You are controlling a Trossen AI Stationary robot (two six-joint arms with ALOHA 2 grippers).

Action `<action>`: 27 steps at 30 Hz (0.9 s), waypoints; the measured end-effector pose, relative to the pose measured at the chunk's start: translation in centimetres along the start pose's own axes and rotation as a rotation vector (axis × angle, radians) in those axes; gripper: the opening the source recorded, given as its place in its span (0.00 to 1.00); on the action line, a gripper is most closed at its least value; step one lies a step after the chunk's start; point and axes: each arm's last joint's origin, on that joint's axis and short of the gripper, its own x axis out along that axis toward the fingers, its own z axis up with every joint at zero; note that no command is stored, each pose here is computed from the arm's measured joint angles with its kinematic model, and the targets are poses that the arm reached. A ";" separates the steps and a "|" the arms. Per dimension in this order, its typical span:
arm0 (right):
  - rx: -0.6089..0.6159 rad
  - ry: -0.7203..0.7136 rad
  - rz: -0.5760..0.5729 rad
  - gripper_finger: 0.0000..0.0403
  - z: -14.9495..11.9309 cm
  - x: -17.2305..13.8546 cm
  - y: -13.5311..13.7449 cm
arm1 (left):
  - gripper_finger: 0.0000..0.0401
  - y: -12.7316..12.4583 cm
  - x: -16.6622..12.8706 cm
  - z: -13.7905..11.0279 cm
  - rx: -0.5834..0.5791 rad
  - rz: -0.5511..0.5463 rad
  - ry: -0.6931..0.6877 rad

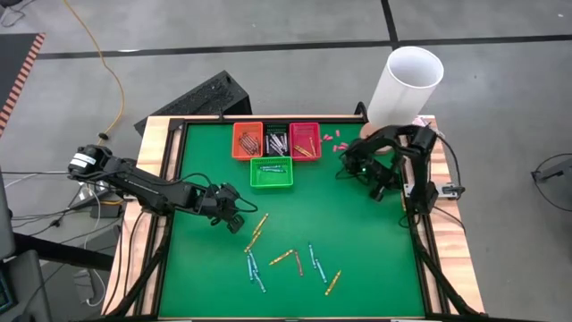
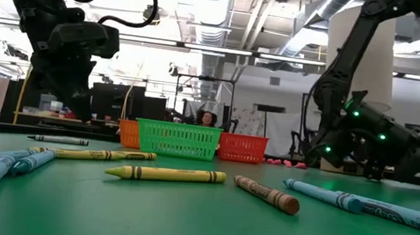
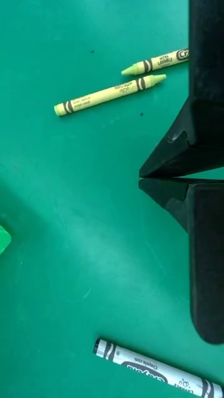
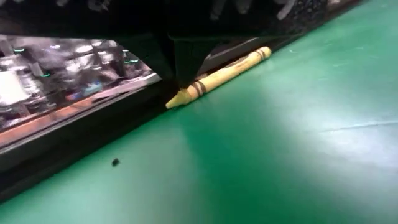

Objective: Sort crayons
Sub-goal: Put a black crayon in the black basket

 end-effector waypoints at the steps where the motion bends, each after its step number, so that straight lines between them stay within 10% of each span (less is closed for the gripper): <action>1: 0.009 -0.006 0.016 0.00 -0.1 0.2 -0.2 | 0.00 0.0 0.0 0.0 0.000 0.000 -0.001; 16: 0.147 -0.049 0.237 0.00 -1.4 0.5 1.2 | 0.00 0.0 0.0 0.0 -0.006 0.001 -0.004; 27: 0.115 -0.278 0.016 0.00 -2.5 -3.8 4.8 | 0.00 -0.1 0.0 0.1 0.022 0.007 -0.030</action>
